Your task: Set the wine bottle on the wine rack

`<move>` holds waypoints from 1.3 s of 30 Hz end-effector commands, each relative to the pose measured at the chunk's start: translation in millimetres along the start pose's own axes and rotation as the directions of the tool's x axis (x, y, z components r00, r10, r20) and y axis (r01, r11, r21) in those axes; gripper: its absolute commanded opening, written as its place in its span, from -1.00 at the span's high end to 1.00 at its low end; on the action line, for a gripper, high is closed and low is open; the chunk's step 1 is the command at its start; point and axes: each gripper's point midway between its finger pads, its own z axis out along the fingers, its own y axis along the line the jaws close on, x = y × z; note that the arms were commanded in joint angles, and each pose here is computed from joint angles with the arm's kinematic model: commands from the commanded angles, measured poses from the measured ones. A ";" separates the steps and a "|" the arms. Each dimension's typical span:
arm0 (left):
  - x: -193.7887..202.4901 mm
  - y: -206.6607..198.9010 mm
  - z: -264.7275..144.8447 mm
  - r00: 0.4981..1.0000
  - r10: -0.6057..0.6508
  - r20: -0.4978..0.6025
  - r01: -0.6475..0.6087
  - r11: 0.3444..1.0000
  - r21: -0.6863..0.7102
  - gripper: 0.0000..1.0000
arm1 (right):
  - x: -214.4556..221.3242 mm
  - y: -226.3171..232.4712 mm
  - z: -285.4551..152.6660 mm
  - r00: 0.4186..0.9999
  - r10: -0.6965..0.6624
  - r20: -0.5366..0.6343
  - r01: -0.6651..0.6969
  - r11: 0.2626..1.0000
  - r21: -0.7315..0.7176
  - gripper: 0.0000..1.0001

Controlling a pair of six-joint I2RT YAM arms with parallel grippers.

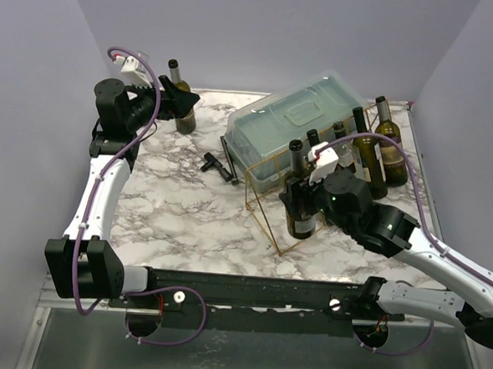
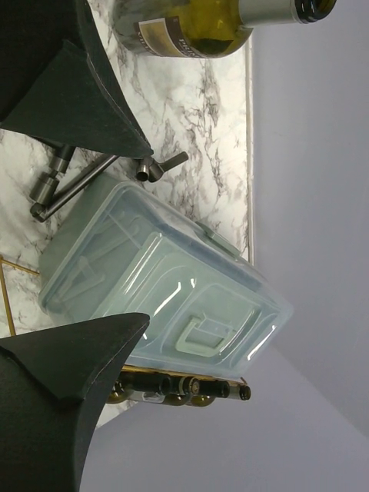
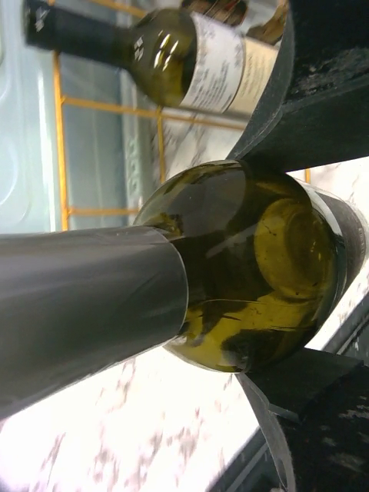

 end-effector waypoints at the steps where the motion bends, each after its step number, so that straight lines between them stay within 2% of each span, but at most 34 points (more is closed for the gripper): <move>1: 6.0 0.6 3.7 0.999 0.032 -0.008 -0.032 0.999 -0.017 -0.66 | 4.6 -38.4 10.2 0.997 -0.080 -0.003 0.078 0.971 0.227 0.99; 4: 10.3 -0.9 5.6 0.999 0.046 -0.021 -0.047 0.999 -0.022 -0.67 | 16.8 -52.8 21.1 0.992 -0.113 -0.056 0.125 0.940 0.318 0.99; 9: 13.5 1.9 7.5 0.998 0.048 -0.033 -0.049 0.998 -0.030 -0.67 | 27.5 -66.9 37.7 0.990 -0.103 -0.091 0.129 0.926 0.356 0.99; 16: 15.8 5.0 9.1 0.998 0.047 -0.042 -0.048 0.998 -0.036 -0.67 | 41.0 -81.3 56.7 0.995 -0.044 -0.089 0.069 0.950 0.305 0.99; 39: 23.2 3.8 14.7 0.998 0.029 -0.064 -0.030 0.999 -0.023 -0.67 | 79.1 -76.5 79.3 0.989 -0.031 -0.142 0.067 0.965 0.253 0.99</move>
